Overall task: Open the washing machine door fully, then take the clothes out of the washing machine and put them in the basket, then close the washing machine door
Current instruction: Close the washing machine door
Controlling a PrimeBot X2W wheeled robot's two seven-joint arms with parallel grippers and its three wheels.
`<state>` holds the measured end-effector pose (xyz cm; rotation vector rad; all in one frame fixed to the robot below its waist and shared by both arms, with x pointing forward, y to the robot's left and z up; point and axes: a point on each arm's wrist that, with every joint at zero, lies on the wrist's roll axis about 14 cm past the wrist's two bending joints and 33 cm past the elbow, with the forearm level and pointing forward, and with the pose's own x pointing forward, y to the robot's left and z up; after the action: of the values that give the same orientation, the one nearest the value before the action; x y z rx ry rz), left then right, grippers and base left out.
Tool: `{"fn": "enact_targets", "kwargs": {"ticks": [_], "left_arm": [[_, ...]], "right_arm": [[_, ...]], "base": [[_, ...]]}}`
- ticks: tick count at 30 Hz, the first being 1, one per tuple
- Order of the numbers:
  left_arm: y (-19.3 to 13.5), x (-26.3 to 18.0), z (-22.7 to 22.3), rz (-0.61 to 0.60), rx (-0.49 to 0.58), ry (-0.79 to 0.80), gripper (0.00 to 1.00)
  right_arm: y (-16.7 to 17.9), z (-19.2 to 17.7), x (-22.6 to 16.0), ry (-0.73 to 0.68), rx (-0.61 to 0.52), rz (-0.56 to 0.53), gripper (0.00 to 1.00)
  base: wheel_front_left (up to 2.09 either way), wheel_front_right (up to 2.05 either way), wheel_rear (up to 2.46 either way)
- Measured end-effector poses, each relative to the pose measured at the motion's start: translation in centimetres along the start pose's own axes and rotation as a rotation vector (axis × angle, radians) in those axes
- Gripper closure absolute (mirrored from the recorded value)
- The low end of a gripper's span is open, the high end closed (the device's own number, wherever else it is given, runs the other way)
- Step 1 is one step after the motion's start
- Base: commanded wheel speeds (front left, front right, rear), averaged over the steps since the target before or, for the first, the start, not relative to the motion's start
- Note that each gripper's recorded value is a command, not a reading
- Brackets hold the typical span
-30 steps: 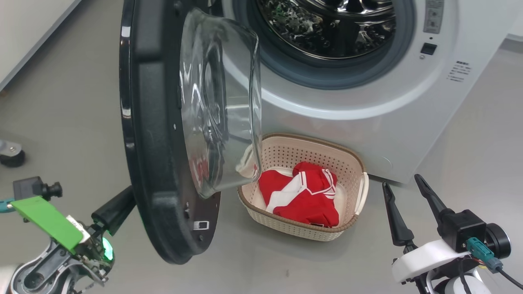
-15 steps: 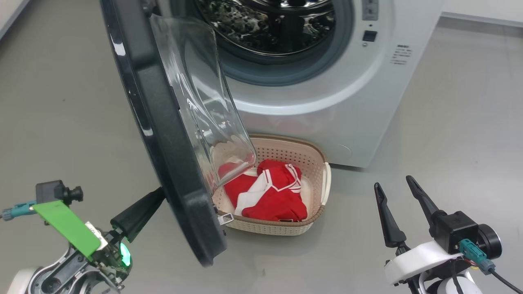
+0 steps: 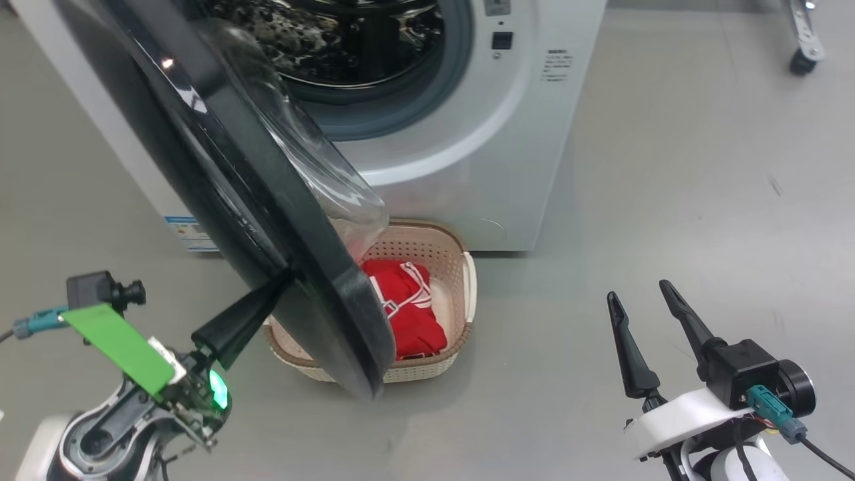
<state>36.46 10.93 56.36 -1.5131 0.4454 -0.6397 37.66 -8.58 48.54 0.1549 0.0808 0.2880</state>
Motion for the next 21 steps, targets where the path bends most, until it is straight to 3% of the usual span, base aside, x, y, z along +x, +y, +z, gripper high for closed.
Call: {"fn": "enact_targets", "kwargs": {"ticks": [21], "left_arm": [[-0.8,12.4,1.3,-0.078,-0.01,0.116,1.0]], "right_arm": [[-5.7,-0.2,-1.4,-0.012,0.02,-0.187,0.0]], "base": [[0.0,0.0,0.0]]}}
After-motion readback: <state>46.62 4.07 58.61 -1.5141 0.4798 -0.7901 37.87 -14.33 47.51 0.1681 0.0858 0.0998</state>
